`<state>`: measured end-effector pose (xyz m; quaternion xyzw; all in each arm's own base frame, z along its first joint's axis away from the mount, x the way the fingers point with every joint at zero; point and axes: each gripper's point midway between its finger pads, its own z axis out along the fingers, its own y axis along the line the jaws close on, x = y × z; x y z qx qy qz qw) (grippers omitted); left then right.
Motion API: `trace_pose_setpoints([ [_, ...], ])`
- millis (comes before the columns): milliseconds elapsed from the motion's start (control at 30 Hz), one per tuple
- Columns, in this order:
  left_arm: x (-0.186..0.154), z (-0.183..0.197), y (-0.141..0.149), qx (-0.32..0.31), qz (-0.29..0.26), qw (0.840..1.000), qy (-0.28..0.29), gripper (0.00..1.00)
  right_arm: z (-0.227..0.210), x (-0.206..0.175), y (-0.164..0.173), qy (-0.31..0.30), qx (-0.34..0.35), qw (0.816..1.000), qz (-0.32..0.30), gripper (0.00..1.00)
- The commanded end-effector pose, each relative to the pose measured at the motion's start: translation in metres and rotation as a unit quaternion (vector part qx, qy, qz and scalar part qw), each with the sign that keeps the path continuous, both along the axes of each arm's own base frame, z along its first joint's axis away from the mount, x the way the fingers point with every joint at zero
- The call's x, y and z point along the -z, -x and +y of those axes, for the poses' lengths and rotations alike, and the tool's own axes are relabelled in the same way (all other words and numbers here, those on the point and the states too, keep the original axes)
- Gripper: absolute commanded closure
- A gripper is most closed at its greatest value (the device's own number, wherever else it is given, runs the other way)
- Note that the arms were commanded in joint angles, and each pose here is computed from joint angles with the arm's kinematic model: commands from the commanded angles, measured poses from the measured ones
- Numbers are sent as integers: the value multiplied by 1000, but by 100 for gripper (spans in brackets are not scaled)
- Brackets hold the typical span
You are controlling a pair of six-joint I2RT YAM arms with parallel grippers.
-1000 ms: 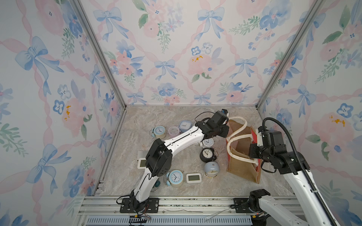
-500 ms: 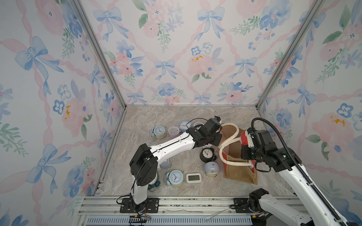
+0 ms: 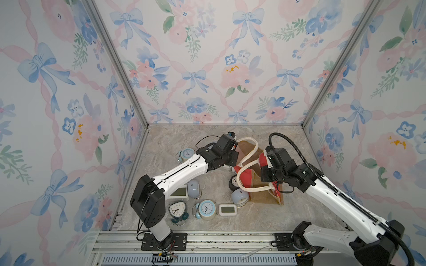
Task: Put the alarm clock into the canvas bag
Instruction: Move the canvas bag to the center of the board.
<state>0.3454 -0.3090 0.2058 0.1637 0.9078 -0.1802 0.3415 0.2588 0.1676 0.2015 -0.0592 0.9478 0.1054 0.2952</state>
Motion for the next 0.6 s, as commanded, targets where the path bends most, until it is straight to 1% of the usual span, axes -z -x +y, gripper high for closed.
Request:
trace_pose_setpoints([
  [0,-14,27,-5,-16,-23,1000,-13,100,25,-7,-12,-40,0,999,-11,100],
  [133,-17,41,-10,-27,-29,999,-20,100,45,-5,-18,-76,-8,997,-6,100],
  [200,-19,43,-11,-24,-29,999,-17,100,46,-6,-19,-79,-6,997,-6,100],
  [267,-21,35,-10,-7,-24,1000,-6,100,30,-9,-21,-50,14,999,-14,100],
  [333,-22,22,-8,15,-14,1000,10,100,3,-12,-22,-6,43,999,-26,98],
  [367,-21,15,-7,28,-9,999,15,100,-13,-14,-22,15,59,998,-30,92],
  [467,-16,-5,-5,55,-6,998,11,100,-54,-17,-19,49,96,994,-26,65],
  [567,-12,-22,-4,71,-2,997,9,100,-84,-32,-11,71,116,990,-35,48],
])
